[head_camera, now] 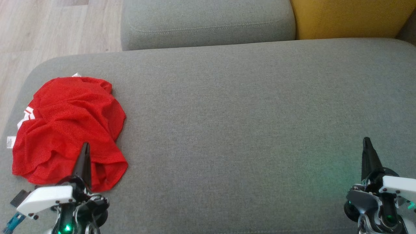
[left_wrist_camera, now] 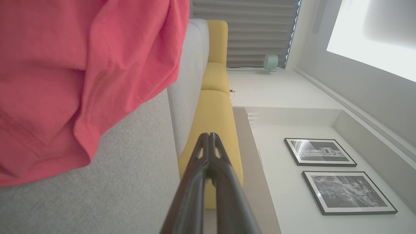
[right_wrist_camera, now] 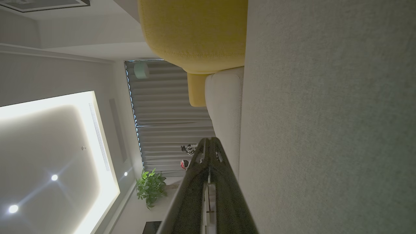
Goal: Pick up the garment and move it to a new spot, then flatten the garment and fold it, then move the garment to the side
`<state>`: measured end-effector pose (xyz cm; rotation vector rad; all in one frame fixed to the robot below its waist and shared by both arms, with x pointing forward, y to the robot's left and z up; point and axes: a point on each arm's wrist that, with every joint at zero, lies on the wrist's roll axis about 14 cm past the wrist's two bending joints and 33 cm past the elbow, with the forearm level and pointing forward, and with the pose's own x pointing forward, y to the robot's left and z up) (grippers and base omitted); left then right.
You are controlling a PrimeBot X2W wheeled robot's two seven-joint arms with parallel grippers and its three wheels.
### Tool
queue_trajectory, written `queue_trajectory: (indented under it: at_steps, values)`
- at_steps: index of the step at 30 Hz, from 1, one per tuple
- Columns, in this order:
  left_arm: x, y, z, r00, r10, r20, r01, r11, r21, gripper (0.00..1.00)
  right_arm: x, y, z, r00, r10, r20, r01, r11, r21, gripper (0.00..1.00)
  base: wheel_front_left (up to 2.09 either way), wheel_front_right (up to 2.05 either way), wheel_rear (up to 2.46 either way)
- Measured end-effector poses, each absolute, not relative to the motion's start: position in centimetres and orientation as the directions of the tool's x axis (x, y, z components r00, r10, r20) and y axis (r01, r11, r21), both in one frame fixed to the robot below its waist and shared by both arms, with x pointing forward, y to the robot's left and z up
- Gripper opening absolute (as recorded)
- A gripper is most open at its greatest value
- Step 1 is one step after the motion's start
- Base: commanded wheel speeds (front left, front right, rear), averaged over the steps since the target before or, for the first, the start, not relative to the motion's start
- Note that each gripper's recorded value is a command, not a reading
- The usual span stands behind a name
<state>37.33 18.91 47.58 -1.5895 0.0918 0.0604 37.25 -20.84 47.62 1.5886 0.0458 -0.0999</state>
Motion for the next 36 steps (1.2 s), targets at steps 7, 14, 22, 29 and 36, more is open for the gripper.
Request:
queue_trajectory:
  at_steps: [7, 14, 22, 29, 36]
  values:
    - [37.3, 18.9, 47.6, 0.995, -0.021, -0.096, -0.097, -0.019, -0.995, 0.00, 37.3, -20.8, 47.6, 0.995, -0.033, -0.093, 0.092, -0.021, 0.996, 0.00, 0.00, 0.00, 0.00]
    - [35.3, 18.6, 44.0, 0.979, -0.018, -0.205, -0.205, -0.037, -0.978, 1.00, 35.4, -20.7, 44.4, 0.981, -0.036, -0.193, 0.191, -0.033, 0.981, 1.00, 0.00, 0.00, 0.00]
    - [35.2, 19.0, 44.0, 0.979, 0.007, -0.206, -0.206, -0.036, -0.978, 1.00, 35.5, -20.8, 44.6, 0.981, -0.048, -0.186, 0.186, -0.004, 0.983, 1.00, 0.00, 0.00, 0.00]
    - [35.2, 19.3, 44.1, 0.979, 0.024, -0.203, -0.203, -0.005, -0.979, 1.00, 35.5, -21.0, 44.9, 0.982, -0.061, -0.177, 0.180, 0.045, 0.983, 1.00, 0.00, 0.00, 0.00]
    - [35.7, 20.0, 44.9, 0.982, 0.054, -0.179, -0.181, 0.031, -0.983, 1.00, 35.7, -21.3, 45.6, 0.984, -0.077, -0.158, 0.167, 0.130, 0.977, 1.00, 0.00, 0.00, 0.00]
